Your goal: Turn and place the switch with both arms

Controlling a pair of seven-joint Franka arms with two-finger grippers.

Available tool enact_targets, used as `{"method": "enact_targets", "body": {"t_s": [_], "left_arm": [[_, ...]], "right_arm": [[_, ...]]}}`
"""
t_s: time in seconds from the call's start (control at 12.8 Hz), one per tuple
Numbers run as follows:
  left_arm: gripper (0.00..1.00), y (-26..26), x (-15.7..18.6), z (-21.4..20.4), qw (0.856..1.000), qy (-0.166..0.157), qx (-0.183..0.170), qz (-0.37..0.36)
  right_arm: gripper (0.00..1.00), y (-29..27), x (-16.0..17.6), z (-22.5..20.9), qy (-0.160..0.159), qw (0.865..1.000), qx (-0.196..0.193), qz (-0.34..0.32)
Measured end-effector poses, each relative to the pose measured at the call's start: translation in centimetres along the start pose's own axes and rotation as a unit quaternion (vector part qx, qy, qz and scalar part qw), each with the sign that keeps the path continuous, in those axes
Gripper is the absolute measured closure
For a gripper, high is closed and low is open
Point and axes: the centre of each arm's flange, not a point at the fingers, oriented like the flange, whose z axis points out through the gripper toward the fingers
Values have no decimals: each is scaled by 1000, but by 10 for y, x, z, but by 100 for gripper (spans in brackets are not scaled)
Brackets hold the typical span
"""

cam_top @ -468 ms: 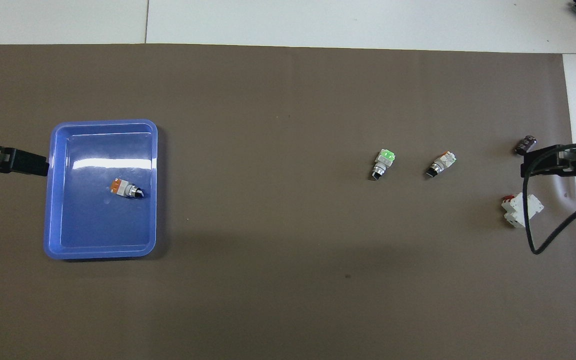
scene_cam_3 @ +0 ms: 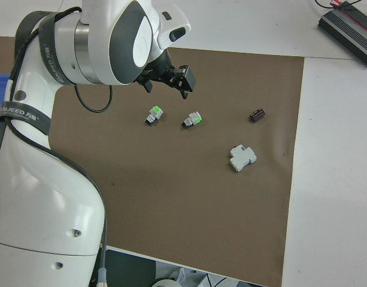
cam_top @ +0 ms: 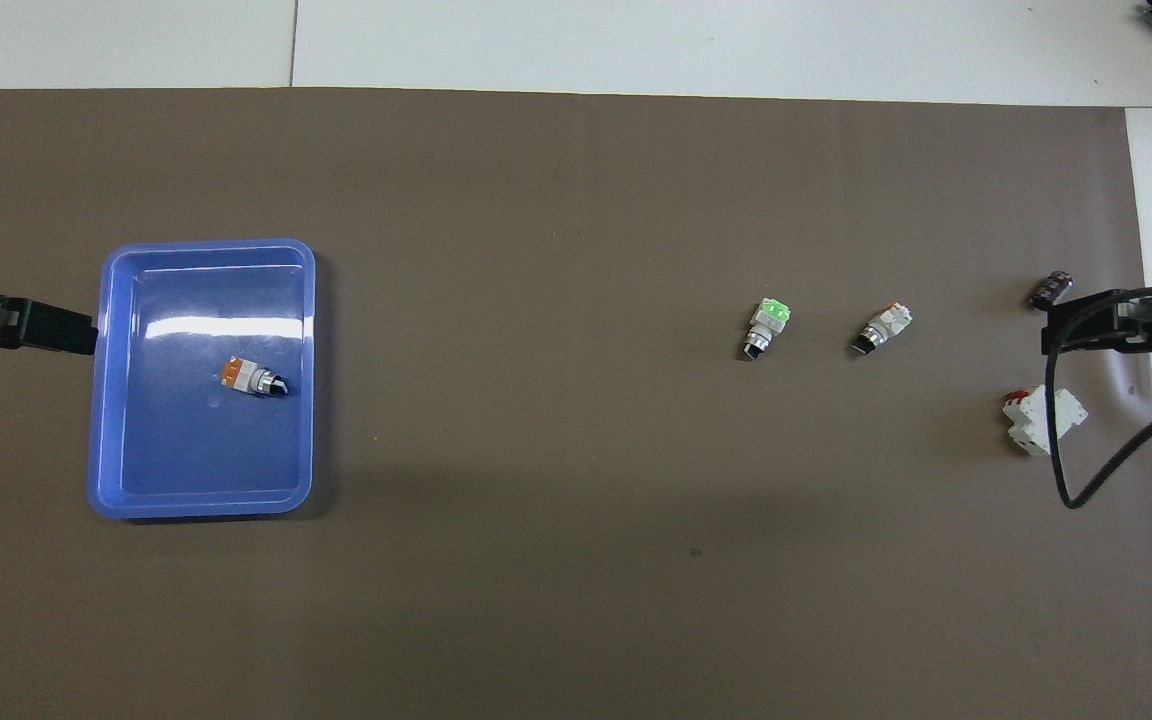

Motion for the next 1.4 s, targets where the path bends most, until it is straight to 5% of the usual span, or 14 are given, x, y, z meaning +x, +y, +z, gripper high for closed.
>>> {"method": "enact_targets", "body": {"t_s": [0.55,1.01,1.4], "left_arm": [[0,12,-1,-1,1000,-3,0,11],[0,24,0,-1,1000,-3,0,22],[0,24,0,-1,1000,-3,0,22]], "right_arm": [[0,4,10,36,28,999,4,21],[0,-17,57,191,66,990,18,126],[0,-31,88,296,64,974,32,217]]}}
